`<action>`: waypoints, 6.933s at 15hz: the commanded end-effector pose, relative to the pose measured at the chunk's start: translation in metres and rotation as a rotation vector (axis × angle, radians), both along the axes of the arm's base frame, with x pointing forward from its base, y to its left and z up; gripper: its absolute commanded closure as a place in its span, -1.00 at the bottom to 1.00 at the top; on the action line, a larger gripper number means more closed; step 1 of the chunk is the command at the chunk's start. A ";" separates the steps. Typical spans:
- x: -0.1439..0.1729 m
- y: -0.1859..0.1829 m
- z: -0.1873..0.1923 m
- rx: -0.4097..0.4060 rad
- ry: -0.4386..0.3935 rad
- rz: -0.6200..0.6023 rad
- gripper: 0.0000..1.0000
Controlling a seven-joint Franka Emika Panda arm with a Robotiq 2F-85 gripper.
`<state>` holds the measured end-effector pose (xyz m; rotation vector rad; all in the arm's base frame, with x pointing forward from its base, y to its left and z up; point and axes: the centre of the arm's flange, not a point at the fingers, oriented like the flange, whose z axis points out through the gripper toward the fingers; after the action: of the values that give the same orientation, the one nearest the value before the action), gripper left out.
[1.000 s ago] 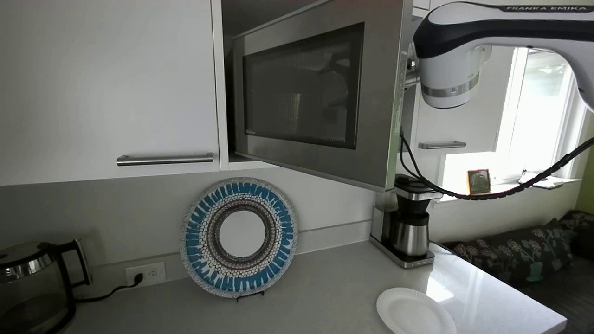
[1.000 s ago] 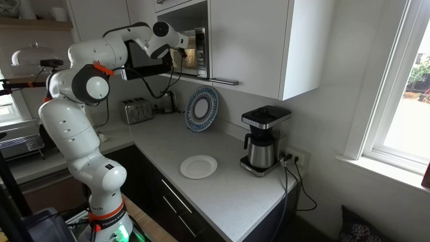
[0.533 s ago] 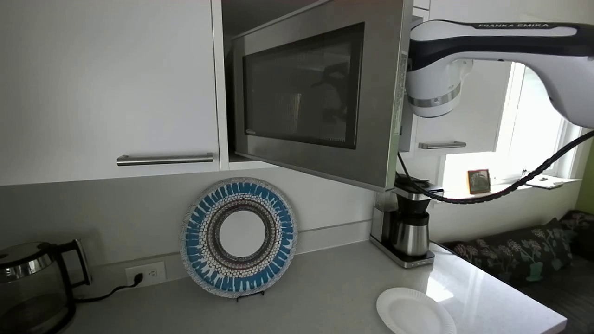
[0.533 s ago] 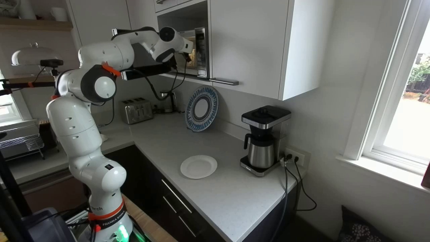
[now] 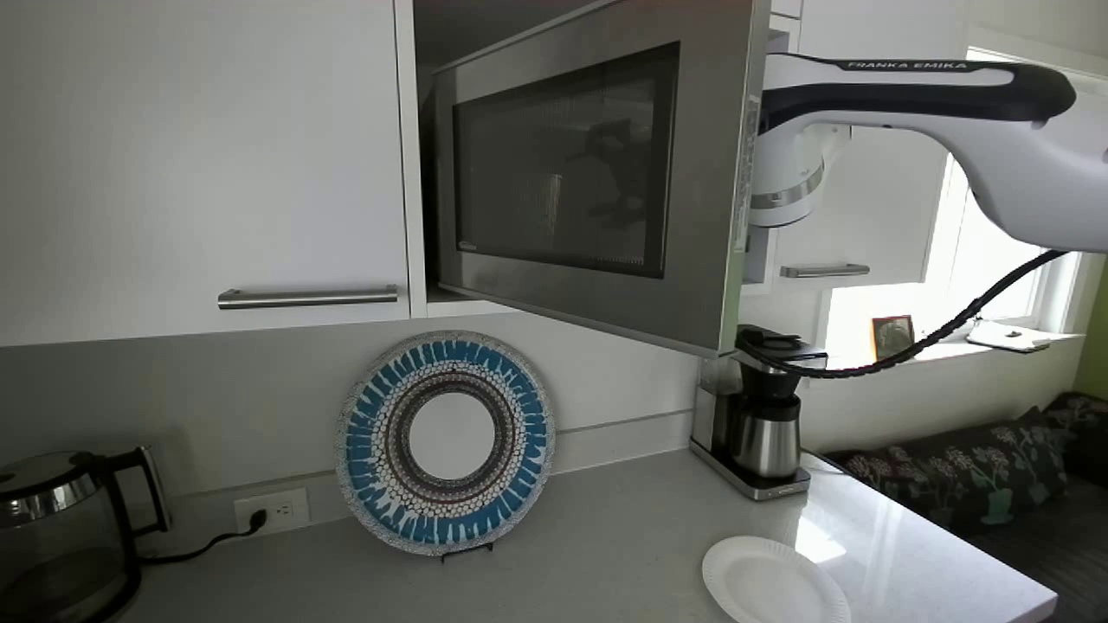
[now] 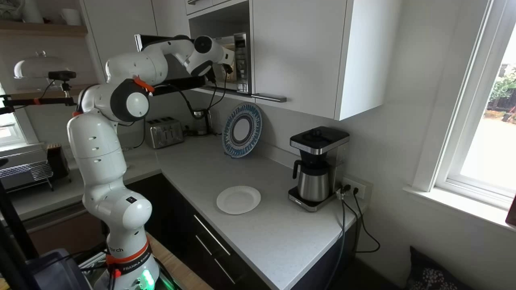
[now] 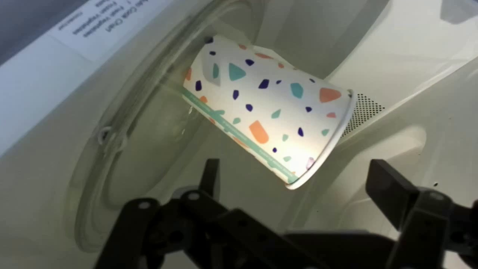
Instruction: Remove the styrofoam cup from the microwave and put it on the right in front of the coffee maker and then close the door of the microwave
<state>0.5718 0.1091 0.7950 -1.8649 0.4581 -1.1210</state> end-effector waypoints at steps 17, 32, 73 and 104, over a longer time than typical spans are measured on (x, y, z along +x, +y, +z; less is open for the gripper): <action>0.026 0.024 -0.001 -0.040 0.021 -0.035 0.12; -0.083 0.034 0.033 -0.250 0.145 -0.090 0.98; -0.296 -0.314 -0.128 -0.512 0.575 -0.871 0.98; -0.229 -0.410 -0.393 -0.612 0.728 -0.836 0.98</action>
<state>0.3321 -0.2901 0.4430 -2.7283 1.5128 -1.1350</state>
